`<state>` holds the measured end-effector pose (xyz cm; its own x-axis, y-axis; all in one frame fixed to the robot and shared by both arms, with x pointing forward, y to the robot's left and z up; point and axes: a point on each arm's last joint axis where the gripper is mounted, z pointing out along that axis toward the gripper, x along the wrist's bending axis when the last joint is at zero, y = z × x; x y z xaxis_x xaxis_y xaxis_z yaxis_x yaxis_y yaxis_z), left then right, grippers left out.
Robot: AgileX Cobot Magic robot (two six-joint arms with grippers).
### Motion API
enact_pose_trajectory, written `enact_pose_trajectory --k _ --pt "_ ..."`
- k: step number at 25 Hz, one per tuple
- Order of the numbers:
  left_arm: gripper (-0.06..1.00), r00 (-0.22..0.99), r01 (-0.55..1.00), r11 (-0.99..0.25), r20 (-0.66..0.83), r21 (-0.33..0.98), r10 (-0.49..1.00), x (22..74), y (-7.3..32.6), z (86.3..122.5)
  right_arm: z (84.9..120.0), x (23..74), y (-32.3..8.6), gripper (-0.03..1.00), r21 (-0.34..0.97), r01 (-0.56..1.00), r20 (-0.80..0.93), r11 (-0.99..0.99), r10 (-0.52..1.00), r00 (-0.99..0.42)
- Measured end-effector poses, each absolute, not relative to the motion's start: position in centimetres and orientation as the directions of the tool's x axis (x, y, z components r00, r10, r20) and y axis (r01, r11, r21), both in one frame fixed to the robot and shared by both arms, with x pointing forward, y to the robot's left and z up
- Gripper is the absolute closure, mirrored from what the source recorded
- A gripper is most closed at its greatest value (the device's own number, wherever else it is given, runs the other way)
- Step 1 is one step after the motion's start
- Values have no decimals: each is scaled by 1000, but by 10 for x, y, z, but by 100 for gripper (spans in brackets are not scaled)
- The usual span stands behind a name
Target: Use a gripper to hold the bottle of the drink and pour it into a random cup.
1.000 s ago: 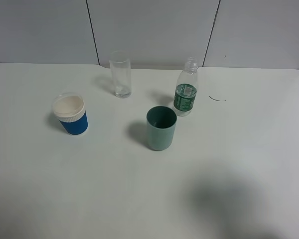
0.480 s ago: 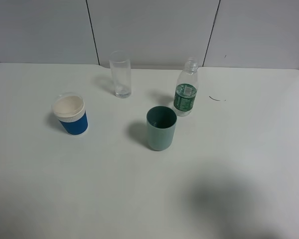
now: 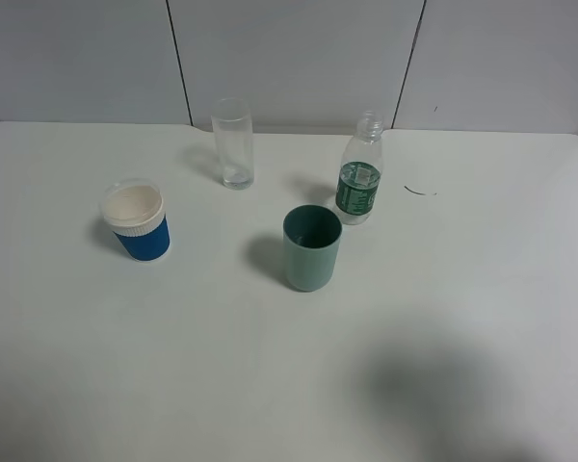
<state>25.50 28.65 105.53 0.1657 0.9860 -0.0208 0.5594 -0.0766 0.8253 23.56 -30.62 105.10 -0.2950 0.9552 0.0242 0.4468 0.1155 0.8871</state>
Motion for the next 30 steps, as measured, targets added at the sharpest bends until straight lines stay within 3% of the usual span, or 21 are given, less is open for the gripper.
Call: enact_pose_trajectory --k 18,30 --pt "-5 166 559 -77 -21 825 986 255 287 1055 1051 235 -306 10 887 448 24 111 958 -285" --pt "-5 166 559 -77 -21 825 986 255 287 1055 1051 234 -305 10 887 461 24 8 998 -63"
